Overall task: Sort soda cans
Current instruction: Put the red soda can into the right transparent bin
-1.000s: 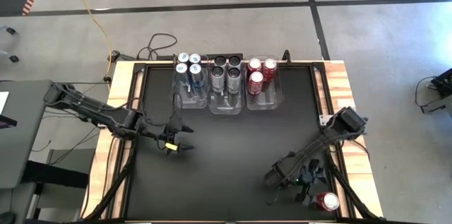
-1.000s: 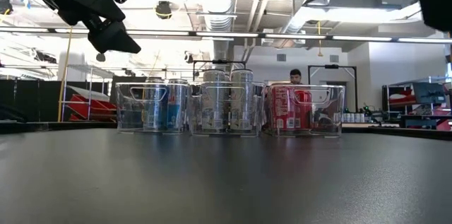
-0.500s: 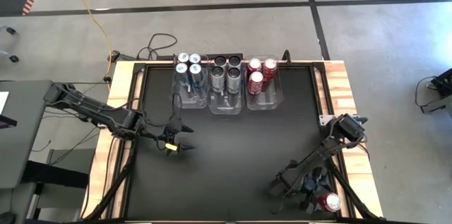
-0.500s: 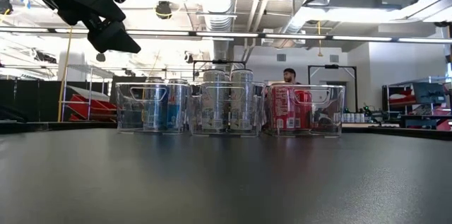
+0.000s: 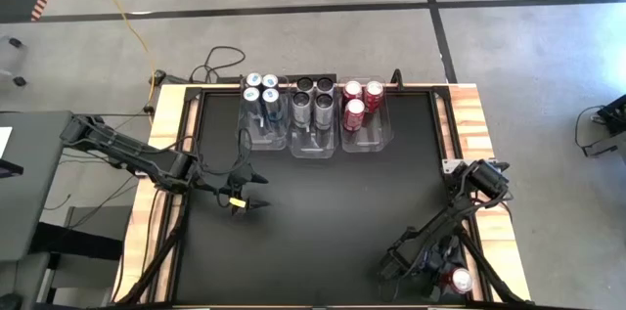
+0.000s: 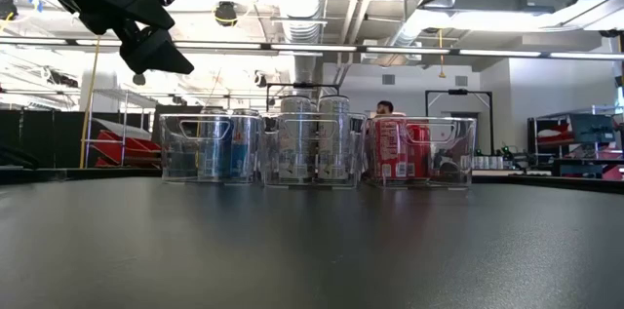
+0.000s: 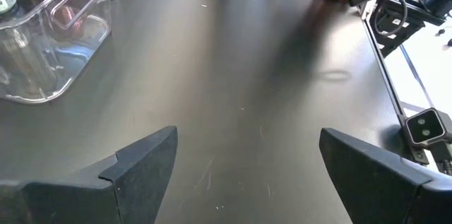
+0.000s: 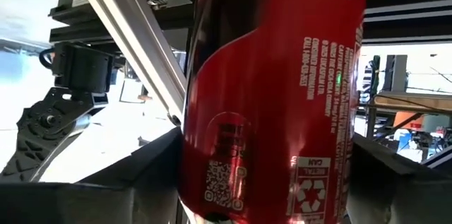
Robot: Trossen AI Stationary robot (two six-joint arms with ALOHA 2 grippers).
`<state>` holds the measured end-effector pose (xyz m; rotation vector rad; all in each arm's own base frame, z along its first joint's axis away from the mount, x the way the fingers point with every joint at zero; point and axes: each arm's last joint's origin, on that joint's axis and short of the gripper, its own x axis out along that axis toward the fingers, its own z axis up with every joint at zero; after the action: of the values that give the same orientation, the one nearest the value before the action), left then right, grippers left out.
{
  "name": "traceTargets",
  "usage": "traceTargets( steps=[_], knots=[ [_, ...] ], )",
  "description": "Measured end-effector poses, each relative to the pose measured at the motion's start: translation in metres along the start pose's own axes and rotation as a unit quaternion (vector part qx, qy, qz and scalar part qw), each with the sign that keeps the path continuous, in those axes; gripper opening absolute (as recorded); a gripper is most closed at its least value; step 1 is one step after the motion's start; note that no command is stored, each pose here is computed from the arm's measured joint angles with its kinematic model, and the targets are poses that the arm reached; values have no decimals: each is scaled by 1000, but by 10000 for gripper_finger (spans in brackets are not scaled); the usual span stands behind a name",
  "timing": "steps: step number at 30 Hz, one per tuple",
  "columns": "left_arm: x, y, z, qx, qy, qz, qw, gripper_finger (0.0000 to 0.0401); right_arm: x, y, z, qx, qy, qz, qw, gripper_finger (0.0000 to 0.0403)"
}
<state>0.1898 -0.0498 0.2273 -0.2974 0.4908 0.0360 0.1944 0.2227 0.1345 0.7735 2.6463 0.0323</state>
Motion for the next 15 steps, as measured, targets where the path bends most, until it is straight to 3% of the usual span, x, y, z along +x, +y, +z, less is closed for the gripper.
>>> traceTargets(
  steps=[8,15],
  knots=[
    [0,0,0,0,0,0,1000,343,-17,6,-1,13,-21,13,1000,315],
    [0,0,0,0,0,0,1000,343,-59,7,-5,41,-47,47,997,316]
  ],
)
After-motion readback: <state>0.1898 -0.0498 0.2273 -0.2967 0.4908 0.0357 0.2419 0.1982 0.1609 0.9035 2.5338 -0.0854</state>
